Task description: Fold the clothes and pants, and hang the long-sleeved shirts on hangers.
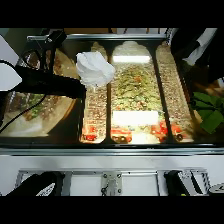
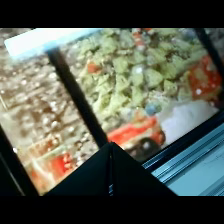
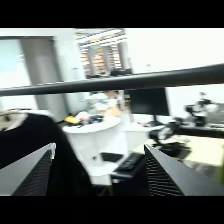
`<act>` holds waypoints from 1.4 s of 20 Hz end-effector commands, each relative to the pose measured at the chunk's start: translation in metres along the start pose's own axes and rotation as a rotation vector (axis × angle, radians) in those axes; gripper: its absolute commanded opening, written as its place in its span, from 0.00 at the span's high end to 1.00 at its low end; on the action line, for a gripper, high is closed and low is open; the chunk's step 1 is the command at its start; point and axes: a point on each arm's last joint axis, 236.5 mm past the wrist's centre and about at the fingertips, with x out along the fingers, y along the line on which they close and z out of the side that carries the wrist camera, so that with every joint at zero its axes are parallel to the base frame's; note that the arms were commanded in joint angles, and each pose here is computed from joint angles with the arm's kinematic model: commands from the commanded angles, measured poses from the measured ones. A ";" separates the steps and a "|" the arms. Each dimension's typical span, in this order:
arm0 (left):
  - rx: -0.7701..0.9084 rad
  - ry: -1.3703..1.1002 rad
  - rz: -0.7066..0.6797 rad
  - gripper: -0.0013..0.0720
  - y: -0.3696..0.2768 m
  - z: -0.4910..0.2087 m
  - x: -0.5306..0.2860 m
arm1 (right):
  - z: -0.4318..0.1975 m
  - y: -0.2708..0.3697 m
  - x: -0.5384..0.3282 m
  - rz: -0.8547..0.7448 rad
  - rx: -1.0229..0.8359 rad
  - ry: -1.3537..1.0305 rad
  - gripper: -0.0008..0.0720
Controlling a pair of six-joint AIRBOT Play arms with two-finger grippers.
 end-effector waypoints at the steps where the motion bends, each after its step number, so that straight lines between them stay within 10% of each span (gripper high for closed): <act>1: 0.001 0.000 0.001 0.96 0.000 0.000 0.000 | -0.028 0.076 -0.002 0.289 -0.038 0.086 0.16; 17: -0.068 -0.126 -0.036 0.96 0.005 0.020 0.010 | -0.290 0.413 -0.274 1.691 0.035 1.070 0.16; 25: -0.241 -0.106 -0.065 0.96 0.037 -0.006 0.032 | -0.353 0.469 -0.421 1.950 -0.036 1.297 0.17; 26: -0.242 -0.106 -0.064 0.96 0.037 -0.006 0.032 | -0.355 0.471 -0.427 1.961 -0.041 1.306 0.22; 28: -0.242 -0.106 -0.064 0.96 0.037 -0.006 0.032 | -0.355 0.470 -0.434 1.977 -0.049 1.317 0.77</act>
